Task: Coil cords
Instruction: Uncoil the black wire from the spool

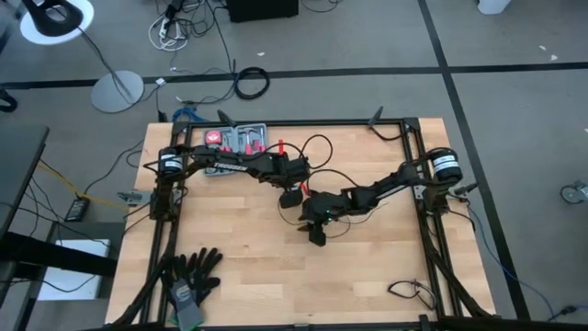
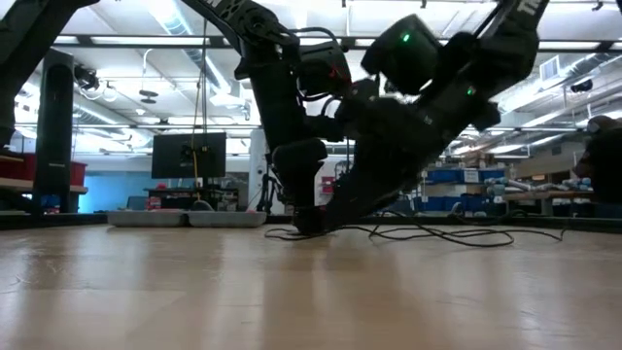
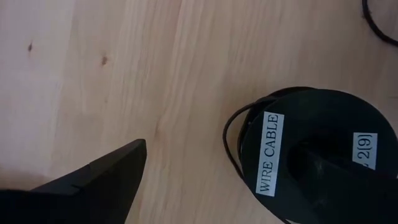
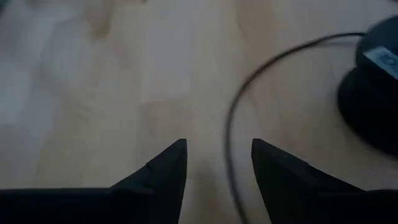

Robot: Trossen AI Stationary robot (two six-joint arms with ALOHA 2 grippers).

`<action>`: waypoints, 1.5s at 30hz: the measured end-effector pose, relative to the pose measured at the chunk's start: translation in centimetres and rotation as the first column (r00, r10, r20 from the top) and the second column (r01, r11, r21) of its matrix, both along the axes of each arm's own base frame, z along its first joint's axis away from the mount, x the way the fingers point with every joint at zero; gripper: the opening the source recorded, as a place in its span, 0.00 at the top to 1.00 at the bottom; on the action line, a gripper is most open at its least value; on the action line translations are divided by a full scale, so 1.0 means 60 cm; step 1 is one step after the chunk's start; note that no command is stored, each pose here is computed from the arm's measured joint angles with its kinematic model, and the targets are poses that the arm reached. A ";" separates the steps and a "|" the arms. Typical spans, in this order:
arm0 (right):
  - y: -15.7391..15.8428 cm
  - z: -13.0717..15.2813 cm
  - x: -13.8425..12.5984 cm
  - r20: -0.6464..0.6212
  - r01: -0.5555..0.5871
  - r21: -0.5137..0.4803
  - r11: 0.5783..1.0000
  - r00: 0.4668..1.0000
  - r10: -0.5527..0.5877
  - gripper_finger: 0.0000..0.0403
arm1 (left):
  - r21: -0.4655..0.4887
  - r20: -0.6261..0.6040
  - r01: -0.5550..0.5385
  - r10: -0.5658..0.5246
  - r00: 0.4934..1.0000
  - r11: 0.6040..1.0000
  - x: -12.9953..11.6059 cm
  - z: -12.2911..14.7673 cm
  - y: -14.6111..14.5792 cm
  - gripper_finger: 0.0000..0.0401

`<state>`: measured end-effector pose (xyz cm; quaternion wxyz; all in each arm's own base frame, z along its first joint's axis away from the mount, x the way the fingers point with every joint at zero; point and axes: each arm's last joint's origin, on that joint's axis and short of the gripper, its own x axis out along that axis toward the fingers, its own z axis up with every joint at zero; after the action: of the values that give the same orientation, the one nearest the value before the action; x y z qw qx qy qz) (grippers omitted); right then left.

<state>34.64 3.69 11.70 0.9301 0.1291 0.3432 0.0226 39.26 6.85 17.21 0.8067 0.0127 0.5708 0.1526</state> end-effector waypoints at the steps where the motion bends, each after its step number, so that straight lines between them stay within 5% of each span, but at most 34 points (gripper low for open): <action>1: -0.002 -0.003 0.002 -0.003 -0.002 -0.007 1.000 1.000 0.002 0.55 | 0.000 0.000 -0.001 0.001 1.000 1.000 0.000 0.000 0.000 0.01; 6: 0.007 -0.018 0.002 -0.127 -0.012 -0.212 0.977 0.992 -0.015 0.65 | -0.002 0.000 -0.003 0.003 1.000 1.000 0.000 0.000 0.000 0.01; 11: 0.019 -0.013 -0.009 -0.193 -0.032 -0.223 0.974 0.981 -0.012 0.96 | -0.003 -0.003 -0.004 0.004 1.000 1.000 -0.001 0.000 0.000 0.01; 19: 0.023 0.057 -0.102 -0.483 -0.061 -0.169 0.984 0.875 -0.029 0.99 | 0.000 -0.007 -0.004 0.004 1.000 1.000 -0.001 0.000 0.000 0.01; 28: 0.069 0.175 -0.211 -0.500 0.094 -0.041 0.995 0.860 -0.102 1.00 | 0.001 0.033 -0.006 0.006 0.999 1.000 0.004 0.005 0.003 0.01; 36: 0.097 0.199 -0.296 -0.638 0.267 -0.032 0.963 0.736 -0.226 1.00 | 0.008 0.043 -0.002 0.001 0.999 1.000 0.006 0.006 0.004 0.01; 45: 0.108 0.208 -0.336 -0.745 0.329 -0.103 0.939 0.600 -0.292 1.00 | -0.003 0.072 0.005 -0.005 0.997 1.000 0.005 0.017 0.003 0.01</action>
<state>14.47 10.17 24.16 0.6911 0.2051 0.6674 -0.1866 39.57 7.02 18.21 0.8270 0.0073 0.5417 0.1499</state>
